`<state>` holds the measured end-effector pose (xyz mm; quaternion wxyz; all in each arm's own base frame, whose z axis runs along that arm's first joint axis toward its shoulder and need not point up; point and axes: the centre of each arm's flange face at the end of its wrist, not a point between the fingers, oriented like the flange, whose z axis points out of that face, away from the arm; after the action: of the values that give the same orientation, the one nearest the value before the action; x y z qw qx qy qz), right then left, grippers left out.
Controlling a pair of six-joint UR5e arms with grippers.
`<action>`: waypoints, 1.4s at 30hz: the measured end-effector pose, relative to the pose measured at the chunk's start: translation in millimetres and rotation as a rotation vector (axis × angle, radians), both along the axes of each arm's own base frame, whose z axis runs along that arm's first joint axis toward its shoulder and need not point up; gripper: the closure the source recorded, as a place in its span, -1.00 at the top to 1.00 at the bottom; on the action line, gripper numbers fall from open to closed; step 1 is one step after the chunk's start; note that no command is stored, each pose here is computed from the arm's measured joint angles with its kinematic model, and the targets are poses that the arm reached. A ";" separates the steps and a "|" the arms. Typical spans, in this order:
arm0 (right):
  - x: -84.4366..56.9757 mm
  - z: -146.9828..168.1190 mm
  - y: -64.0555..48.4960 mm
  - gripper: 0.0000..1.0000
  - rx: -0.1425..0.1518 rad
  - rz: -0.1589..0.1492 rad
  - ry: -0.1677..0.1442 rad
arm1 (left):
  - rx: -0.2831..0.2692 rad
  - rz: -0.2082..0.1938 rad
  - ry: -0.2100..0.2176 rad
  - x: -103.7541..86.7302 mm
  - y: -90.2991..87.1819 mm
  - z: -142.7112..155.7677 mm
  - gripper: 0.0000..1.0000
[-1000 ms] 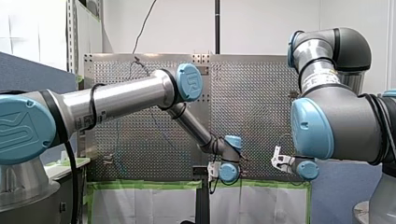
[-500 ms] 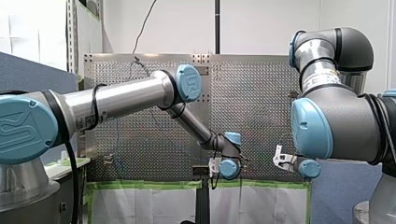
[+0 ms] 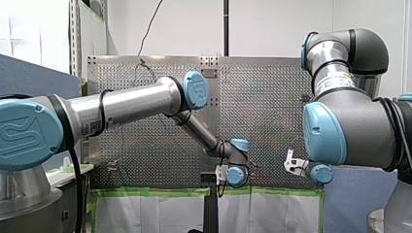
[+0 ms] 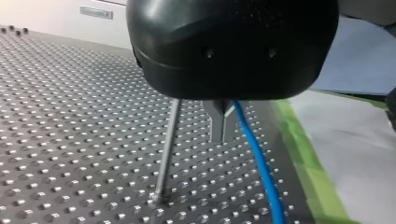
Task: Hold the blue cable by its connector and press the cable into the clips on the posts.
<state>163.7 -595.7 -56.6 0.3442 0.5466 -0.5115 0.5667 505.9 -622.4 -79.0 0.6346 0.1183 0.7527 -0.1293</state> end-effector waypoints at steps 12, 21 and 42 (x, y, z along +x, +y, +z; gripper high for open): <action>-1.1 4.0 -8.5 -1.00 -0.017 -0.002 -0.001 | 0.012 -0.010 0.015 5.0 3.8 -13.6 -1.00; -4.1 -10.6 -15.9 -1.00 0.000 -0.007 0.005 | 0.010 -0.010 0.016 12.9 8.9 -13.3 -1.00; -13.4 -8.4 -56.2 -1.00 -0.040 -0.046 0.009 | -0.003 0.043 -0.028 50.8 22.1 4.8 -1.00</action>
<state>150.2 -651.9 -65.0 0.3702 0.5302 -0.5108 0.5665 556.6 -600.3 -74.3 0.6478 0.1031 0.7460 -0.1152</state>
